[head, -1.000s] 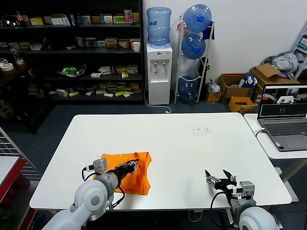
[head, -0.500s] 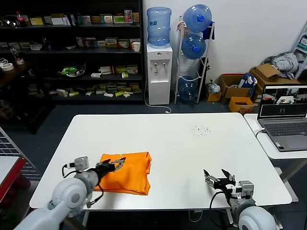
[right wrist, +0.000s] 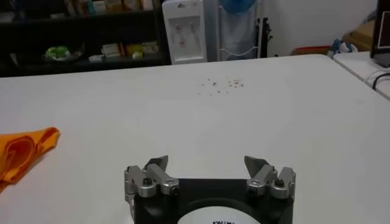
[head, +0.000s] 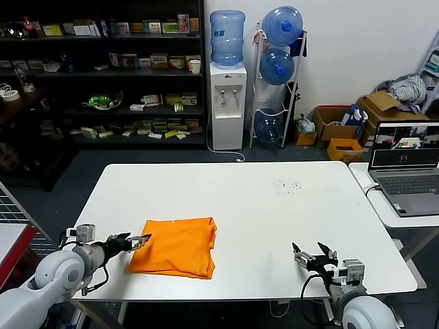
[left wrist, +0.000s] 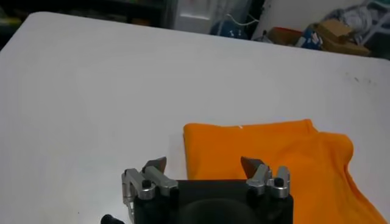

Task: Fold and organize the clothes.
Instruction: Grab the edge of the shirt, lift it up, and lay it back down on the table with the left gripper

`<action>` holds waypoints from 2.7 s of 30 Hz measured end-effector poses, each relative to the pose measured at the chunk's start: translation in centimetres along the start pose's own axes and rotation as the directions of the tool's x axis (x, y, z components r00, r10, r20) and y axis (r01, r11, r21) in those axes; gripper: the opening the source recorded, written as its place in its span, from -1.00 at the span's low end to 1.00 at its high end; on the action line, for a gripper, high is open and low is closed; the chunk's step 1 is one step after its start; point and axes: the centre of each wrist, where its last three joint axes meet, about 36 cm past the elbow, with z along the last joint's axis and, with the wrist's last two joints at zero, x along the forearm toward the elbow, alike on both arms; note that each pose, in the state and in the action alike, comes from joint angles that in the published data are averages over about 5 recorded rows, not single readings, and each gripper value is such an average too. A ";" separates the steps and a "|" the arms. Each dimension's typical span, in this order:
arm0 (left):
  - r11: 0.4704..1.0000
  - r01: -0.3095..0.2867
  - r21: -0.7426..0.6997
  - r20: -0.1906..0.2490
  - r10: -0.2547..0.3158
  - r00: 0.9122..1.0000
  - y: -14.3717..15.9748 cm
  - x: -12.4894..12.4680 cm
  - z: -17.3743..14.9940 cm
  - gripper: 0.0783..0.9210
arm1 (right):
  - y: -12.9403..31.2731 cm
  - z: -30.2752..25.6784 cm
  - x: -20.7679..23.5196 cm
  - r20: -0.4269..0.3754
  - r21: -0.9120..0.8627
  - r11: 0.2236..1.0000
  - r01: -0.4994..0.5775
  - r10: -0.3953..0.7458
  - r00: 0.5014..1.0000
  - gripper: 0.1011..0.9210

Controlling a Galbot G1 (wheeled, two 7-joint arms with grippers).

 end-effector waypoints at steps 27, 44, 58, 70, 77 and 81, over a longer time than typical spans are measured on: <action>1.000 -0.011 -0.010 -0.057 0.011 0.998 2.1 -1.5 1.3 0.25 | 0.0 0.2 0.1 -0.006 -0.001 1.000 -0.004 0.004 1.000 0.76; 0.999 -0.044 0.014 -0.051 0.044 0.998 1.0 -1.7 1.6 -0.90 | 0.0 0.3 0.0 -0.010 -0.005 1.000 -0.005 0.005 1.000 0.76; 0.999 -0.038 -0.006 -0.005 0.038 0.999 -2.0 0.9 -0.2 -0.97 | 0.0 0.7 -0.6 0.000 -0.004 1.000 0.007 -0.007 1.000 0.76; 0.997 0.070 -0.046 0.132 -0.063 0.989 -4.9 6.0 -2.2 -0.97 | 0.4 0.3 -1.3 0.033 0.017 0.999 0.040 -0.041 0.999 0.76; 0.984 0.162 -0.069 0.191 -0.147 0.971 -4.3 8.4 -2.2 -0.97 | 0.6 0.1 -1.1 0.050 0.029 0.998 0.057 -0.058 0.997 0.76; 0.969 0.232 -0.082 0.217 -0.210 0.953 -2.9 9.5 -1.9 -0.97 | 0.7 0.1 -1.0 0.055 0.032 0.998 0.060 -0.062 0.997 0.76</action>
